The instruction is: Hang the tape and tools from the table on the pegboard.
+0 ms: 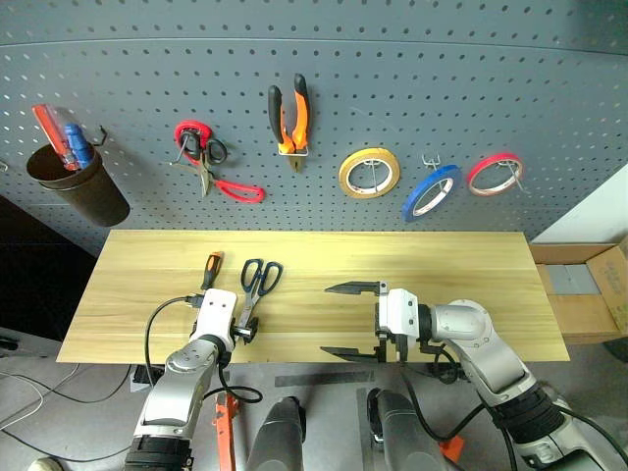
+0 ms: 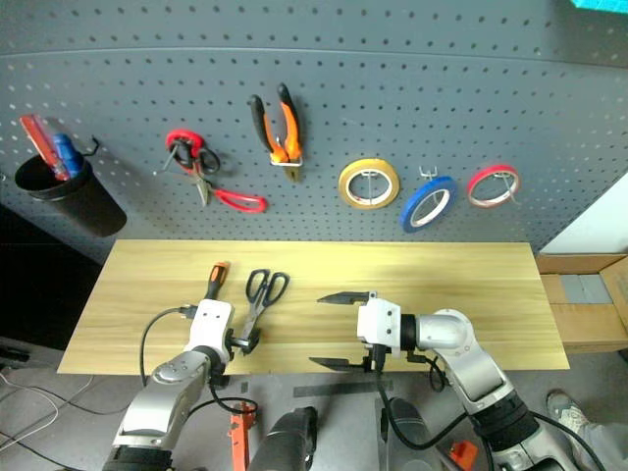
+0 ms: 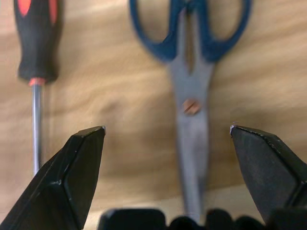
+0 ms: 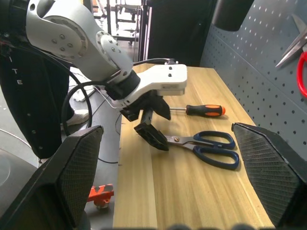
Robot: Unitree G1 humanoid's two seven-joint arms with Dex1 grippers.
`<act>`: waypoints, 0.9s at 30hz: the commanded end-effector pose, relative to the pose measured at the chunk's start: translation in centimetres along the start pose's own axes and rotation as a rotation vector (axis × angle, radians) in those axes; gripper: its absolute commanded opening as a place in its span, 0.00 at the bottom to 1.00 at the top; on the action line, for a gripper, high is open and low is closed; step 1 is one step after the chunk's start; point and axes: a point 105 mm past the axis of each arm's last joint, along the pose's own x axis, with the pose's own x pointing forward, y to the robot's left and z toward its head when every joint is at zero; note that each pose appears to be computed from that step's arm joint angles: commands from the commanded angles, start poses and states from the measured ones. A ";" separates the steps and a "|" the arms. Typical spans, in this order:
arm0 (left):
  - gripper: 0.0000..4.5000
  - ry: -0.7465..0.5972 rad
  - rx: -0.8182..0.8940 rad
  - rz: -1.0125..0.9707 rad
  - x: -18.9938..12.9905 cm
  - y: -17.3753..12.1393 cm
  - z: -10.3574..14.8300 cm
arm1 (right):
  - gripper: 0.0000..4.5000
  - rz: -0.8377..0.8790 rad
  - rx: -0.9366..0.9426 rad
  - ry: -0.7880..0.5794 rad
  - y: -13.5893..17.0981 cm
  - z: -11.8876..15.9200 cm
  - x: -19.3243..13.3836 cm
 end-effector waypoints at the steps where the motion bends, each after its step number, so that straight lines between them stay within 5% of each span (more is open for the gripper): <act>1: 1.00 0.020 0.002 -0.023 0.4 -0.3 -0.7 | 0.99 -0.011 -0.033 -0.030 -0.3 0.9 0.5; 11: 1.00 0.060 0.101 -0.071 1.6 -0.5 -0.5 | 0.99 -0.039 -0.022 -0.039 -0.9 1.2 1.0; 14: 0.87 0.061 0.118 -0.034 1.6 0.3 -0.3 | 1.00 -0.049 -0.020 -0.043 -1.2 1.3 1.1; 23: 0.16 0.072 0.090 -0.008 1.2 0.9 -1.0 | 1.00 -0.066 -0.018 -0.040 -1.6 1.1 0.9; 27: 0.14 0.062 0.079 -0.002 1.2 0.9 -0.8 | 1.00 -0.069 -0.011 -0.039 -1.8 1.0 0.9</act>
